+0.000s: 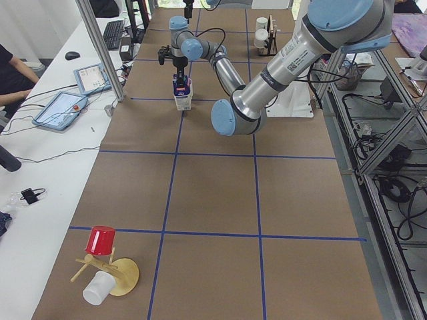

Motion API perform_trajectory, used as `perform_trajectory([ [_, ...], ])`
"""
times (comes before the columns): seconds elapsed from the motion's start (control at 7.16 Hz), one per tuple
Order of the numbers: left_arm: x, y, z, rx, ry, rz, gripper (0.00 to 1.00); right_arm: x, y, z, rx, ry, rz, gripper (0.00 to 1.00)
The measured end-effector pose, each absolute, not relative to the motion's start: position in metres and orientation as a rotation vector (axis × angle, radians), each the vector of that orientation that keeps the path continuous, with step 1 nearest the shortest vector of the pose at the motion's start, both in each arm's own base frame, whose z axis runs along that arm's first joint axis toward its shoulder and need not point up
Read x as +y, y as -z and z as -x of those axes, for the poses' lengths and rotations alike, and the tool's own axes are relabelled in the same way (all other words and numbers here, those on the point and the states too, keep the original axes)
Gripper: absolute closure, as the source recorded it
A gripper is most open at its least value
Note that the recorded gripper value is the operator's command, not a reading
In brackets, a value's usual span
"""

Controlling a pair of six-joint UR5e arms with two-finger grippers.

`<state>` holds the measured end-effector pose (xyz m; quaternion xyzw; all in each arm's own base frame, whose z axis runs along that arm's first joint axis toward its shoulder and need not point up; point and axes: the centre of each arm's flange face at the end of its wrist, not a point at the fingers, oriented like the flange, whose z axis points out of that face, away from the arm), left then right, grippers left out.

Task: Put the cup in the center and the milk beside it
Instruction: 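Carry the milk carton with the left gripper beside the mug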

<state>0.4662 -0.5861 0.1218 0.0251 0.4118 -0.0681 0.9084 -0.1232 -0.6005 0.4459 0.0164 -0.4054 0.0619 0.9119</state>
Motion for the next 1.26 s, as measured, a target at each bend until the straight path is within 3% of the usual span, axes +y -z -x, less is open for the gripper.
perform_trajectory([
  [0.42, -0.577, -0.121, -0.480, 0.852, 0.125, -0.047, 1.00, -0.600, -0.445, 0.123, -0.836, -0.127, -0.034, 0.00],
  [0.56, -0.573, -0.121, -0.485, 0.853, 0.120, -0.042, 0.82, -0.600, -0.445, 0.123, -0.836, -0.127, -0.035, 0.00],
  [0.7, -0.571, -0.121, -0.488, 0.854, 0.118, -0.040, 0.24, -0.600, -0.445, 0.123, -0.836, -0.128, -0.036, 0.00],
  [0.84, -0.570, -0.121, -0.489, 0.855, 0.117, -0.039, 0.03, -0.600, -0.445, 0.122, -0.836, -0.128, -0.035, 0.00],
  [1.26, -0.568, -0.121, -0.489, 0.873, 0.109, -0.054, 0.02, -0.600, -0.447, 0.123, -0.835, -0.129, -0.032, 0.00],
])
